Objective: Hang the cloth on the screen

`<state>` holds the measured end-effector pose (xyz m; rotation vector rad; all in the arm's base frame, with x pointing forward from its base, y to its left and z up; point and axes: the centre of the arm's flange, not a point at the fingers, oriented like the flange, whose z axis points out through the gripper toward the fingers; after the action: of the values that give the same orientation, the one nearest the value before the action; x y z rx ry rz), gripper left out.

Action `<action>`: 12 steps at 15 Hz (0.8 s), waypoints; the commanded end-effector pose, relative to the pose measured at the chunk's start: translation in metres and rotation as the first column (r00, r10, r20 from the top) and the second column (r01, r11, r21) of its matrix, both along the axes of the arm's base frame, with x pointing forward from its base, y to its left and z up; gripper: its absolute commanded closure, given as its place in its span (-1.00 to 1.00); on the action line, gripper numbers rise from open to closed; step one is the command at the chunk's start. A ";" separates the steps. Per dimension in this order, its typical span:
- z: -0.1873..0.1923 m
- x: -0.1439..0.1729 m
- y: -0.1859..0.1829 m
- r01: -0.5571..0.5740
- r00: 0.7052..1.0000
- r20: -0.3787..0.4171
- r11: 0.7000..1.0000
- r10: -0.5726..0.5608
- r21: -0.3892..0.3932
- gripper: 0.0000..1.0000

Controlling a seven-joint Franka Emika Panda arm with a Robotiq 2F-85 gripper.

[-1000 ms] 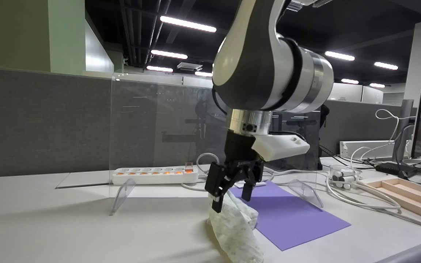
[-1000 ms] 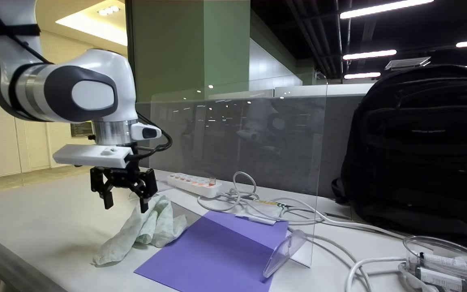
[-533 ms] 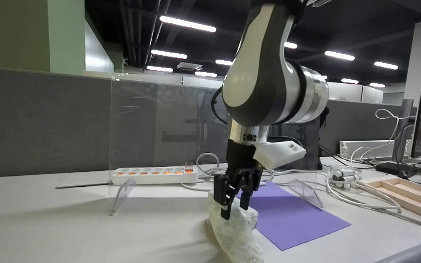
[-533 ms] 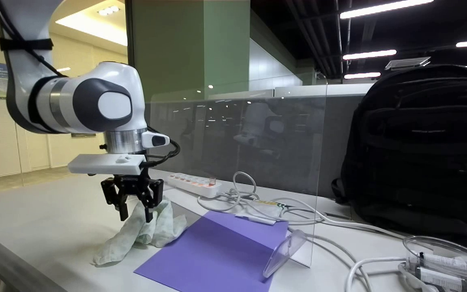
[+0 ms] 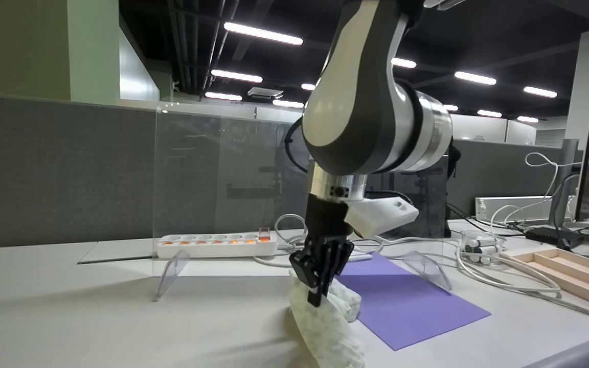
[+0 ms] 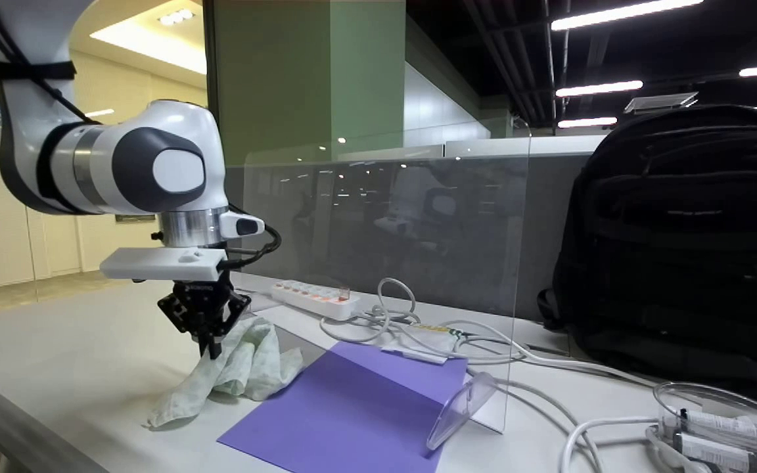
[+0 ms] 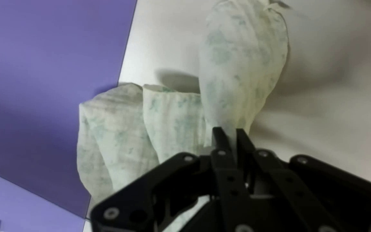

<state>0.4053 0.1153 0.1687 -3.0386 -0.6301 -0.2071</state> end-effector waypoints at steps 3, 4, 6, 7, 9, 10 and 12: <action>0.027 0.000 0.009 0.032 0.999 -0.011 0.999 -0.032 0.021 0.99; 0.038 0.001 0.013 0.037 0.999 -0.023 0.999 -0.036 0.035 0.99; 0.069 0.003 0.021 0.038 0.999 -0.018 0.998 -0.037 0.049 0.99; 0.090 0.004 0.026 0.035 0.999 -0.008 0.998 -0.035 0.056 0.99; 0.131 0.007 0.034 0.023 1.000 0.012 0.997 -0.024 0.070 0.99; 0.150 0.008 0.037 0.016 1.000 0.024 0.997 -0.018 0.072 0.99; 0.195 0.011 0.039 0.001 0.999 0.051 0.997 -0.005 0.079 0.99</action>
<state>0.4161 0.1579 0.2917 -2.9767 -0.5930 -0.2517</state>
